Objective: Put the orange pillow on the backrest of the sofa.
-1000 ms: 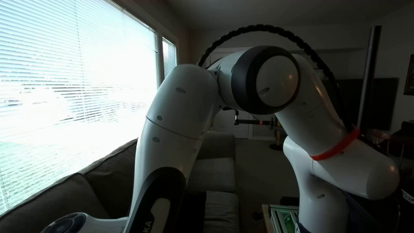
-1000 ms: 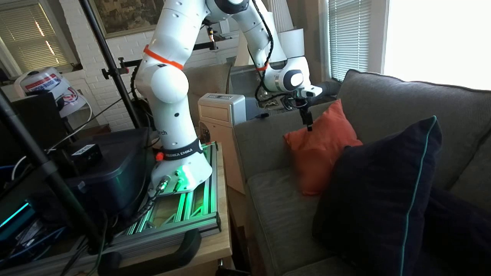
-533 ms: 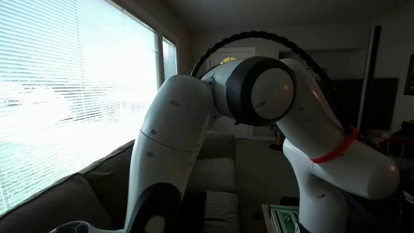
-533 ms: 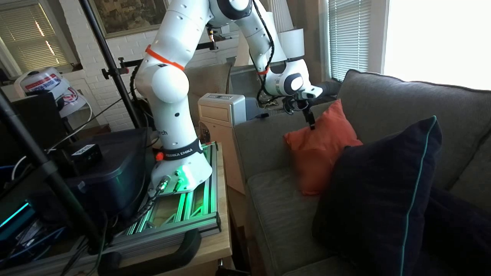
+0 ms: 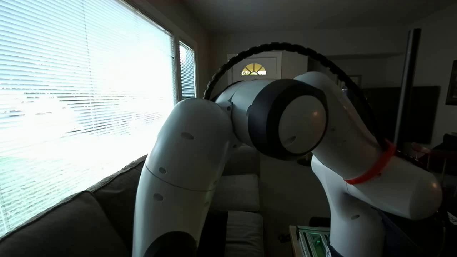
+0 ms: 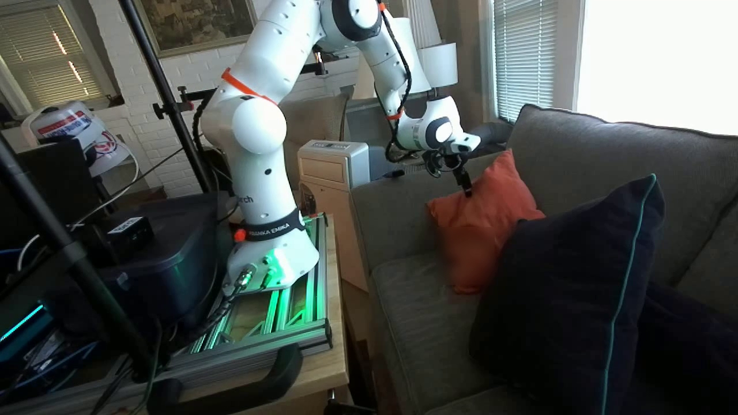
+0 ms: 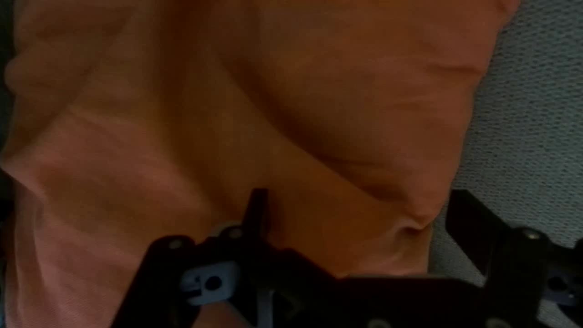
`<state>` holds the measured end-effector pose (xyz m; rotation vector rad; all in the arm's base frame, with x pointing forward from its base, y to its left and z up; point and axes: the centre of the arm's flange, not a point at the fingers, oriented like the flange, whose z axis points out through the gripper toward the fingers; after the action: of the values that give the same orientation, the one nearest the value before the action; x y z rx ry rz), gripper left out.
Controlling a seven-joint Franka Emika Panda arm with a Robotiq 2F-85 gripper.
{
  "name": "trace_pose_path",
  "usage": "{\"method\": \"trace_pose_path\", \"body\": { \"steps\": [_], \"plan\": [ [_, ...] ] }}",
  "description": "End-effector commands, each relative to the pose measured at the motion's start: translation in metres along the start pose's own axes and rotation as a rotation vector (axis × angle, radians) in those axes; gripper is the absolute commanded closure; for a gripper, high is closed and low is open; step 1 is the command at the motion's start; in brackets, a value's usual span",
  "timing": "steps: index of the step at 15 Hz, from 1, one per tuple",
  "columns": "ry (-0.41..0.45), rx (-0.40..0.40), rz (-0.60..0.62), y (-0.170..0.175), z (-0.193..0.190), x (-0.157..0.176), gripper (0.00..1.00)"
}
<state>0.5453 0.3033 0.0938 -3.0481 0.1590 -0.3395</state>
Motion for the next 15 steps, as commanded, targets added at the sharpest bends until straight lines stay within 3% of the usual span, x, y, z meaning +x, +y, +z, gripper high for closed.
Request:
{"method": "trace_pose_path", "body": {
  "steps": [1, 10, 15],
  "plan": [
    [0.001, -0.018, -0.048, -0.011, 0.025, -0.006, 0.28],
    [-0.030, -0.036, -0.080, -0.012, 0.032, -0.009, 0.97],
    [-0.089, -0.021, 0.009, 0.001, 0.005, 0.010, 0.99]
  ]
}}
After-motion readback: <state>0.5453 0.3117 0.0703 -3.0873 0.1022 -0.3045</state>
